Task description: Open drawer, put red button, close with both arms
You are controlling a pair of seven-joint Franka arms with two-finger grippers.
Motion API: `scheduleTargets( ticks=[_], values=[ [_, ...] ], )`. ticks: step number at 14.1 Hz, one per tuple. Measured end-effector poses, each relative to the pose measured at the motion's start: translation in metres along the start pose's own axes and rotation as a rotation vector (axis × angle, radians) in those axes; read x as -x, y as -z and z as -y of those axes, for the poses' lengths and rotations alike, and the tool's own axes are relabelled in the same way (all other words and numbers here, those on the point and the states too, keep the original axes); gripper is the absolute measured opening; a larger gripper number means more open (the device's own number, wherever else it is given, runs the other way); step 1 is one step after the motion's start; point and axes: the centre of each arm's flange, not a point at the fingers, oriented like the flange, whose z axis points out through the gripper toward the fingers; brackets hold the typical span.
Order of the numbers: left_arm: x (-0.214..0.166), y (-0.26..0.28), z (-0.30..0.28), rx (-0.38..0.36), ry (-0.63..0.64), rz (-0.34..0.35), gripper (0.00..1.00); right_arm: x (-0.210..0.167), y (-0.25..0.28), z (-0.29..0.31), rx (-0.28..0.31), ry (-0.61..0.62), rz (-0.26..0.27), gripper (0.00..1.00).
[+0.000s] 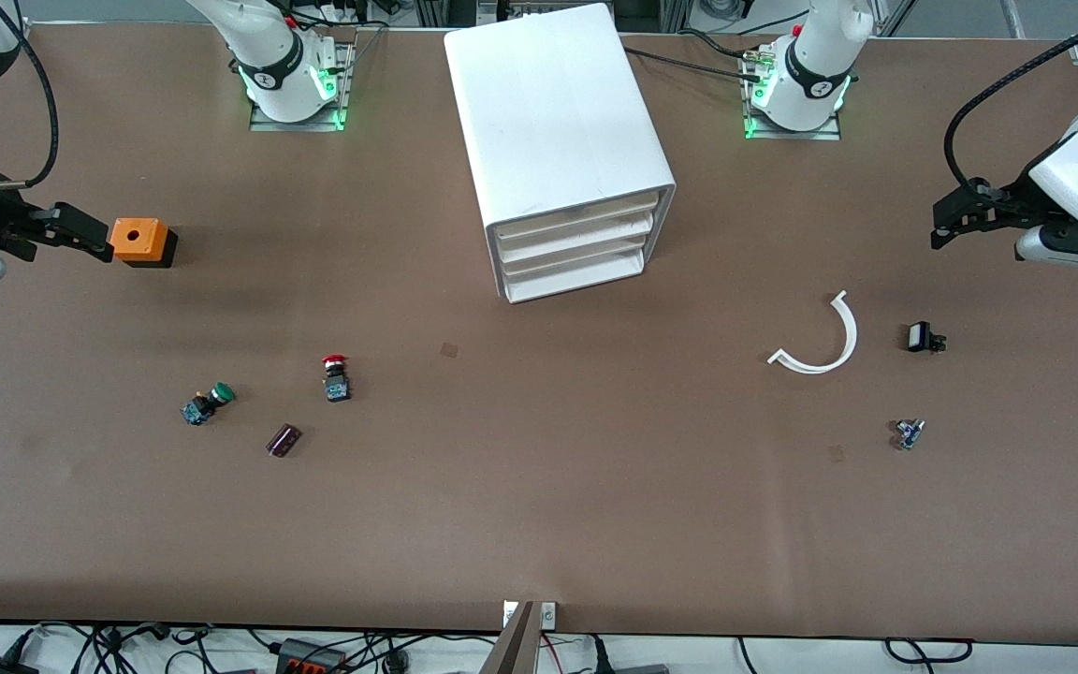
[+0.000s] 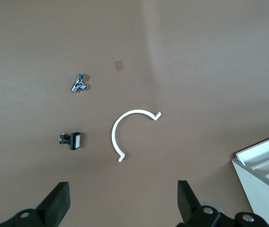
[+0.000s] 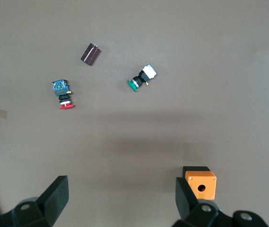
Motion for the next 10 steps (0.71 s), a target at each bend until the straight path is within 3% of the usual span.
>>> scheduleTargets(
  ticks=[10],
  values=[
    [0.0006,-0.0004,-0.0001,0.0,0.0,0.005,1.0,-0.001,-0.0024,-0.0003,0.0,0.0,0.004,1.0]
  ],
)
